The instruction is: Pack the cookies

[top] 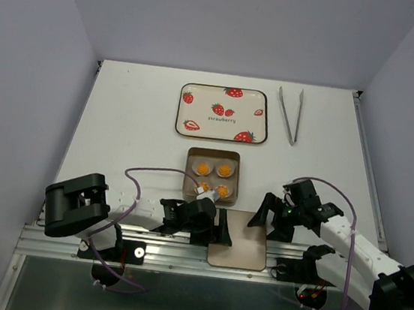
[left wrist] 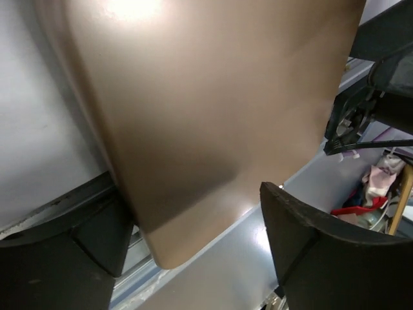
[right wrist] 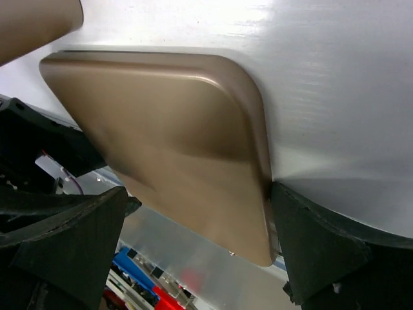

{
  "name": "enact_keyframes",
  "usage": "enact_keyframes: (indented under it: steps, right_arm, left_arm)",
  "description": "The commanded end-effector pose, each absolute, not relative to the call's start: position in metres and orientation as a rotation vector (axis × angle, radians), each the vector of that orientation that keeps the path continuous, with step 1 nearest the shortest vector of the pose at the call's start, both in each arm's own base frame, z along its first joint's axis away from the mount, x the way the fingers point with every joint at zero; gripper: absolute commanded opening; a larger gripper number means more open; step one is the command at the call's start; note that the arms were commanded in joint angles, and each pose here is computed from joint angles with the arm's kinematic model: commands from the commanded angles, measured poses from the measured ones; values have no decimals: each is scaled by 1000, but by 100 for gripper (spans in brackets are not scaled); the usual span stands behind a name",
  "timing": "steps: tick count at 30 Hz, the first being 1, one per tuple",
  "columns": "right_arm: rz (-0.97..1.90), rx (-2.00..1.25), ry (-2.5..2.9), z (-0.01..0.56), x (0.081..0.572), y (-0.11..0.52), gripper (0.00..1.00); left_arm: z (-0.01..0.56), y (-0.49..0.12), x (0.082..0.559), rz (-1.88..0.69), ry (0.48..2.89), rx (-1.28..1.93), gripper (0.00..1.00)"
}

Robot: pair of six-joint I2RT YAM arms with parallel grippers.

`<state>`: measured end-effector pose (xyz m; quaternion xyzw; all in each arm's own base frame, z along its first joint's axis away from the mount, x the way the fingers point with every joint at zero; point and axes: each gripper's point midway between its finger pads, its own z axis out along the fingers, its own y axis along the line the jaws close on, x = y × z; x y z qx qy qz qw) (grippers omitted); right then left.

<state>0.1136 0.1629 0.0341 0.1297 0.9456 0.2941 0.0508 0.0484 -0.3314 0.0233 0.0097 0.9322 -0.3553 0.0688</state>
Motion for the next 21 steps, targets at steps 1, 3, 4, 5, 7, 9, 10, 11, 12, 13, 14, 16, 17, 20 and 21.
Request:
enact_keyframes:
  steps: [1,3,4,5,7,9,10,11,12,13,14,16,17,20,21]
  right_arm:
    - [750,434,3115,9,58,139,98]
    - [752,412,3137,11,51,136,95]
    - [758,409,3157,12,46,136,95]
    - [784,401,3163,13,43,137,95]
    - [938,364,3133,16,43,150,94]
    - [1047,359,3076,22,50,161,93]
    - [1117,315,3008,31,61,170,93]
    - [1130,302,2980,37,68,173,93]
    - [1131,261,2950,43,74,174,93]
    - [1128,231,2922,49,80,176,93]
    - [1135,188,2876,61,89,178,93]
    - [1165,155,2833,72,95,182,93]
    - [1204,133,2780,79,100,187,92]
    - [1282,103,2702,92,107,195,91]
    - [1301,99,2677,99,109,197,91]
  left_arm:
    - [28,-349,37,-1172,2817,95,84]
    - [25,-349,36,-1168,2823,99,79]
    - [25,-350,36,-1168,2822,103,79]
    - [26,-350,36,-1169,2820,104,78]
    - [32,-353,39,-1187,2792,119,76]
    - [36,-356,41,-1191,2773,144,73]
    - [39,-359,42,-1194,2757,176,70]
    - [40,-360,42,-1194,2753,186,69]
    - [40,-359,42,-1178,2761,194,66]
    - [45,-361,45,-1177,2740,205,63]
    - [47,-359,46,-1165,2737,209,59]
    - [55,-360,52,-1163,2694,210,52]
    - [64,-360,54,-1173,2663,225,50]
    - [77,-359,61,-1168,2609,221,49]
    - [76,-355,62,-1140,2618,222,49]
